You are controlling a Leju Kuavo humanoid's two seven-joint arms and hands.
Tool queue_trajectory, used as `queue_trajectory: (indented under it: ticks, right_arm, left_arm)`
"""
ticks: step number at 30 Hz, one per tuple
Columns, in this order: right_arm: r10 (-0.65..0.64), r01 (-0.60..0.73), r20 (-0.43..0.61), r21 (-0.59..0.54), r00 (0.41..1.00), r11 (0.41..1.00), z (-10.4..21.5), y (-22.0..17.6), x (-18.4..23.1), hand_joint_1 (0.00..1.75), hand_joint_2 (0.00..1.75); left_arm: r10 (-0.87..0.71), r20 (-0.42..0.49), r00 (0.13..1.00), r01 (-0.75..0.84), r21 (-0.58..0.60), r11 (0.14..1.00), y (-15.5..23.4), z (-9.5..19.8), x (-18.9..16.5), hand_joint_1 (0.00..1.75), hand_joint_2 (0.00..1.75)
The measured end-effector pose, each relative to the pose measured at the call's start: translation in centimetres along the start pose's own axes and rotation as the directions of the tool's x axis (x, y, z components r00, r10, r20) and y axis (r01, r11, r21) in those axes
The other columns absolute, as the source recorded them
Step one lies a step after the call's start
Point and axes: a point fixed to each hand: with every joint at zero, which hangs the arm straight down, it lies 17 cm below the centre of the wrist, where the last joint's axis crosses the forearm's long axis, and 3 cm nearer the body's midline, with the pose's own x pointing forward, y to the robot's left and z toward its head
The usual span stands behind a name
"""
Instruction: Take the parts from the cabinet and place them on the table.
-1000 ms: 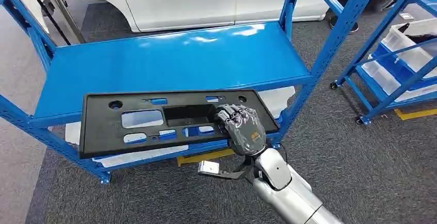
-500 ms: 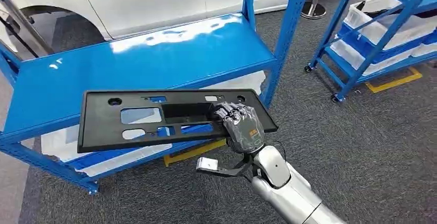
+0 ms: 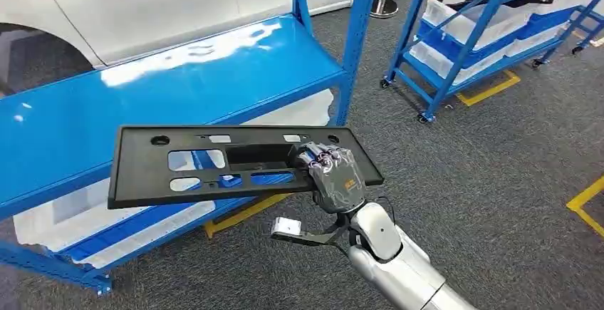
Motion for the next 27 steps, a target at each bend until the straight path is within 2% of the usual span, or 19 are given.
queue_trajectory:
  ticks: [27]
  right_arm:
    - [0.010,-0.010,-0.009,-0.017,1.000,1.000,-0.39,-0.80,-0.08,1.75,1.75]
  left_arm:
    - [-0.016,-0.004,1.000,0.016,-0.011,1.000,-0.01,-0.04,0.38,0.00,1.75]
